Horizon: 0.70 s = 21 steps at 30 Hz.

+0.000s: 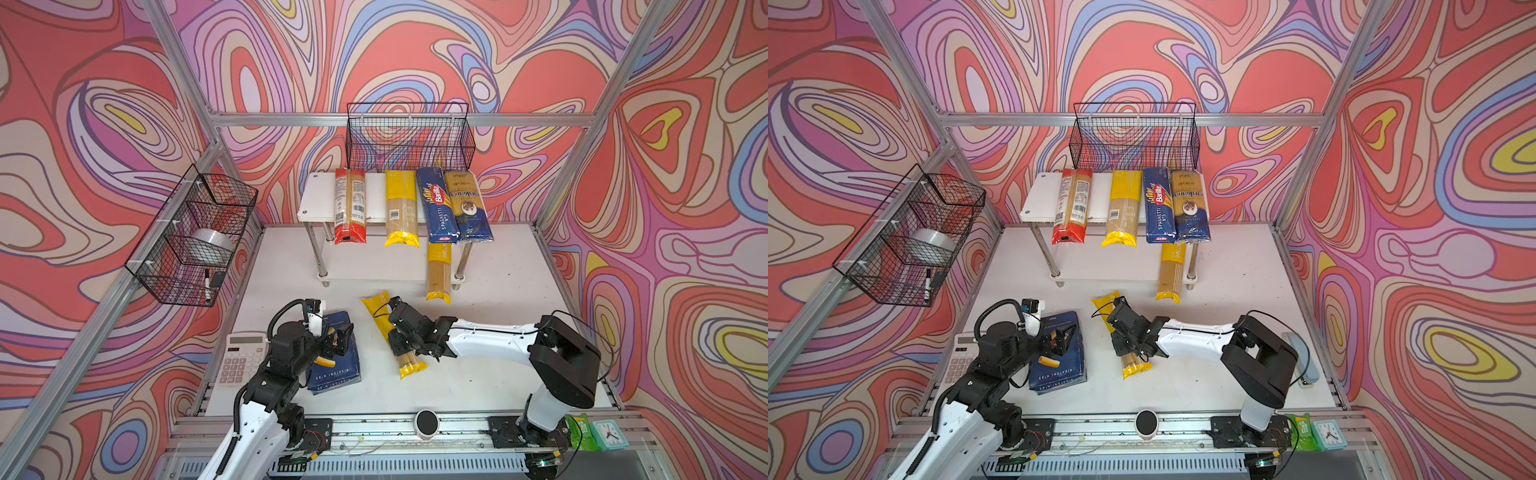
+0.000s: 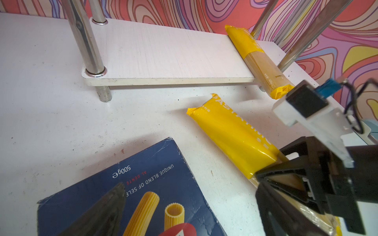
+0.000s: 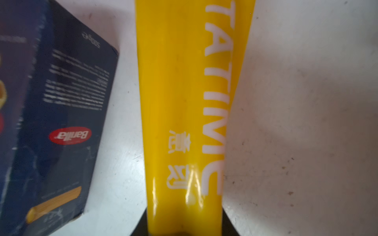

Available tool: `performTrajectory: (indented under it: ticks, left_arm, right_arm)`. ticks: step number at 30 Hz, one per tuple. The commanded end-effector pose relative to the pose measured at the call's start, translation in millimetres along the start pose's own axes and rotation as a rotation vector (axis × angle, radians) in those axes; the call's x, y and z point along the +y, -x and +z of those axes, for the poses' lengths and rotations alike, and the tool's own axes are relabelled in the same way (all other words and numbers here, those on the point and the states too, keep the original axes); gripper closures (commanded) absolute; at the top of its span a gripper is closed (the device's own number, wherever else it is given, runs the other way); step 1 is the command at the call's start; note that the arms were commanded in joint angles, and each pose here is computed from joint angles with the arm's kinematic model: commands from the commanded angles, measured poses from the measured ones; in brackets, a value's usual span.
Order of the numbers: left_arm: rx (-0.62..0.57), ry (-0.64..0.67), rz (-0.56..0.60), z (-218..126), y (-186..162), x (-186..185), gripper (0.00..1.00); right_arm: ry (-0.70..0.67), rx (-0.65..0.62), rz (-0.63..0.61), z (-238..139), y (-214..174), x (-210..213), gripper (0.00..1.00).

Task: Place and organize the pasta boxes and bags onto the shelf
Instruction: 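Lift the yellow PASTATIME bag and carry it toward the shelf with the right gripper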

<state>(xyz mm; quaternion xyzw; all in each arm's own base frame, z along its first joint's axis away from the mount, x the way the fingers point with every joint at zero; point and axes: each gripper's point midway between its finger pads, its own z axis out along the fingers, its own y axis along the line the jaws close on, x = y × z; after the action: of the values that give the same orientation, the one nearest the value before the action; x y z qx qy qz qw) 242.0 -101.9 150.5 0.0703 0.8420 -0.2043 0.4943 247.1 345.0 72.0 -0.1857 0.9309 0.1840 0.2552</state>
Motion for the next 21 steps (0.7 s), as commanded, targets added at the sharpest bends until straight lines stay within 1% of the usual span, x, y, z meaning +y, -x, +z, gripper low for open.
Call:
performTrajectory:
  ticks: [1,6,16,21]
  left_arm:
    - [-0.021,0.0,0.022,0,2,0,0.0]
    - [-0.016,-0.001,0.023,1,2,0,0.0]
    - [-0.02,-0.004,0.024,0,3,-1,0.0]
    - [-0.021,-0.004,0.023,0,3,-1,0.0]
  right_arm:
    - [0.032,-0.184,0.04,-37,51,13,1.0]
    - [-0.081,-0.225,0.067,-51,67,-3,1.0]
    - [-0.097,-0.33,0.124,-64,109,-8,1.0]
    - [-0.077,-0.365,0.156,-61,128,-16,1.0]
